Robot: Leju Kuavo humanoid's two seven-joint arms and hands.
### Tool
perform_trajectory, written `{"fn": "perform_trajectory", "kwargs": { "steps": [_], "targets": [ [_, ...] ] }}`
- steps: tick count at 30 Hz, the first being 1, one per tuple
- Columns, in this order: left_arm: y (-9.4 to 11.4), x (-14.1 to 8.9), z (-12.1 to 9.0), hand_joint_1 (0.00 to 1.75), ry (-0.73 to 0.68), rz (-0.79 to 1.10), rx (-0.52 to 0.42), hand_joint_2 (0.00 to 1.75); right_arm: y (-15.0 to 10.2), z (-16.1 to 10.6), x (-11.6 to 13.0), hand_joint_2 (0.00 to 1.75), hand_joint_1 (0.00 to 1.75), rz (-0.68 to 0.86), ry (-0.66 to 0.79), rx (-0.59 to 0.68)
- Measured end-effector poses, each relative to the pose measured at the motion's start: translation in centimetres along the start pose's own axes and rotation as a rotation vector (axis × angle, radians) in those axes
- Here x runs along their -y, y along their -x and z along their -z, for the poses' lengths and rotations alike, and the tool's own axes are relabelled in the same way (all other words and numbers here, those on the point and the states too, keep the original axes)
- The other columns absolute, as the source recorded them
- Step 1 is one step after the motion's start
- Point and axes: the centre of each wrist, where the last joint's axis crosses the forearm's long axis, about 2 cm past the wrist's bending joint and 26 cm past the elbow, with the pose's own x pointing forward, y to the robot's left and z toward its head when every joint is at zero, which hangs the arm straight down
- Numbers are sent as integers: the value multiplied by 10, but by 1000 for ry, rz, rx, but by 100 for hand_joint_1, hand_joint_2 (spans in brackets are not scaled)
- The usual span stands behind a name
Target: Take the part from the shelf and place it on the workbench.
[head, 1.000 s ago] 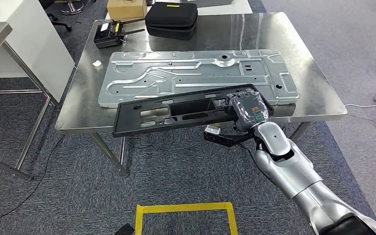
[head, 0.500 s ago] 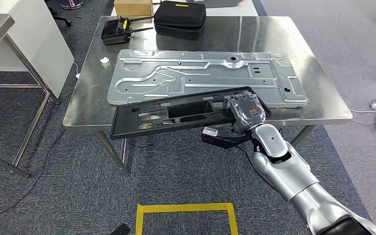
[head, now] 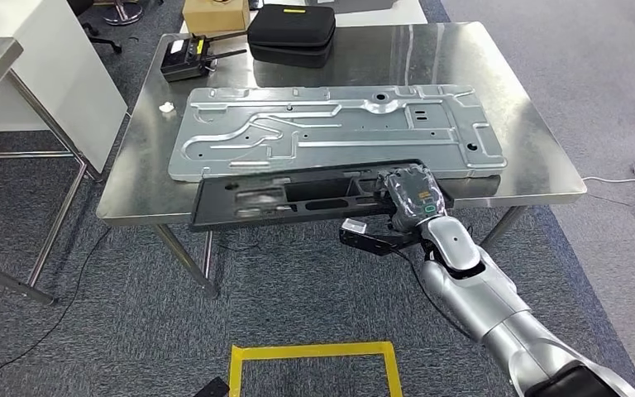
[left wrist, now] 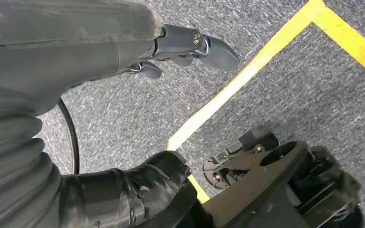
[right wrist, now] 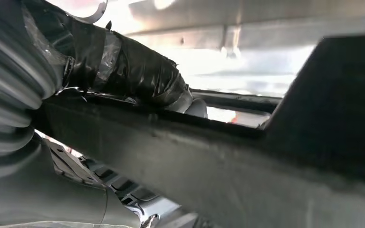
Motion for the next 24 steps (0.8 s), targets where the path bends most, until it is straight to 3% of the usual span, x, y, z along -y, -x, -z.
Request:
{"fn": "perform_trajectory", "kwargs": {
  "steps": [14,24],
  "targets": [
    [-7,1,3,0,21,24,13,175,23,4,-7,175,175,-11,-48,-96],
    [-15,3,6,0,30,30,23,175,33,23,7,175,175,-37,-27,-134]
  ]
}}
